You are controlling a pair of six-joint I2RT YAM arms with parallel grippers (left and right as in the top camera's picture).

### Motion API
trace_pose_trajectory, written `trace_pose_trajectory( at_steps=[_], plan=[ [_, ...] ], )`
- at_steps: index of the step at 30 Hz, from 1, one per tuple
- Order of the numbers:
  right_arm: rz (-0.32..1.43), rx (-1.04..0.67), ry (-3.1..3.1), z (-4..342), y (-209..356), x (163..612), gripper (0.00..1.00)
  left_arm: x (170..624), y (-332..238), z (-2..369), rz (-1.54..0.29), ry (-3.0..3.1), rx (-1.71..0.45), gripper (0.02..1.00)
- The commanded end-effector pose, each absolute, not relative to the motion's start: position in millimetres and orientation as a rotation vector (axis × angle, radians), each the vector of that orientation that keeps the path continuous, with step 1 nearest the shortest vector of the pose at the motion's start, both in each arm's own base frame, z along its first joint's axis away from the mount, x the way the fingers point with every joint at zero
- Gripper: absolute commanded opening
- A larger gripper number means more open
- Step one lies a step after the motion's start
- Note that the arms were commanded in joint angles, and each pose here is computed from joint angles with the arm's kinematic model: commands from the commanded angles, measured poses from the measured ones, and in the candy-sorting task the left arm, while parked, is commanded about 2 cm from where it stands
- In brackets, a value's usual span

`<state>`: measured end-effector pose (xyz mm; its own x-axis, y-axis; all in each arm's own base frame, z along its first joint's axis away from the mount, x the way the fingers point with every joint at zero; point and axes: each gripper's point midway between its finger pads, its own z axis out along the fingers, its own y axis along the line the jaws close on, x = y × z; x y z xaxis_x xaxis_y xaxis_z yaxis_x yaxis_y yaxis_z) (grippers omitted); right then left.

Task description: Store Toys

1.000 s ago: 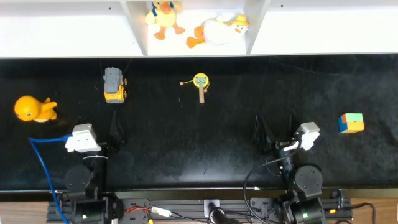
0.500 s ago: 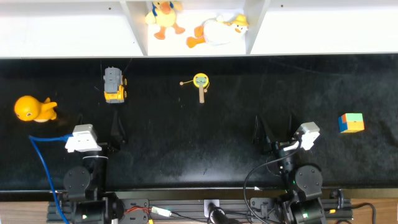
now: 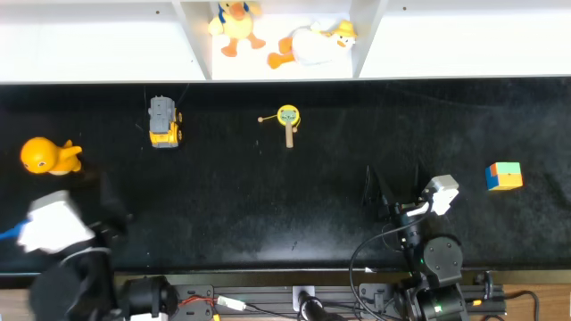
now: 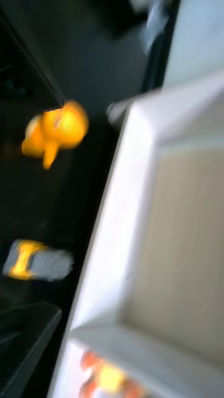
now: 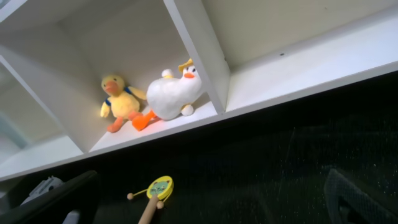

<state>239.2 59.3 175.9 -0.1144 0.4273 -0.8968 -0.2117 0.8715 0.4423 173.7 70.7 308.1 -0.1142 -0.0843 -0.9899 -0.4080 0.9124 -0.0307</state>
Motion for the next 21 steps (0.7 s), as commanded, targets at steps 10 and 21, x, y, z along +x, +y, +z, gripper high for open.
trace_pose_trajectory(
  at_steps=[10, 21],
  plan=[
    [0.552, 0.161, 1.602, 171.7, 61.7, 239.0, 0.993, 127.0, 124.8, 454.1, 0.803, 1.676, -0.467, 0.991],
    [0.552, 0.161, 1.602, 171.7, 61.7, 239.0, 0.993, 152.4, 123.4, 442.6, 0.771, 1.799, -0.455, 0.991]
  ],
)
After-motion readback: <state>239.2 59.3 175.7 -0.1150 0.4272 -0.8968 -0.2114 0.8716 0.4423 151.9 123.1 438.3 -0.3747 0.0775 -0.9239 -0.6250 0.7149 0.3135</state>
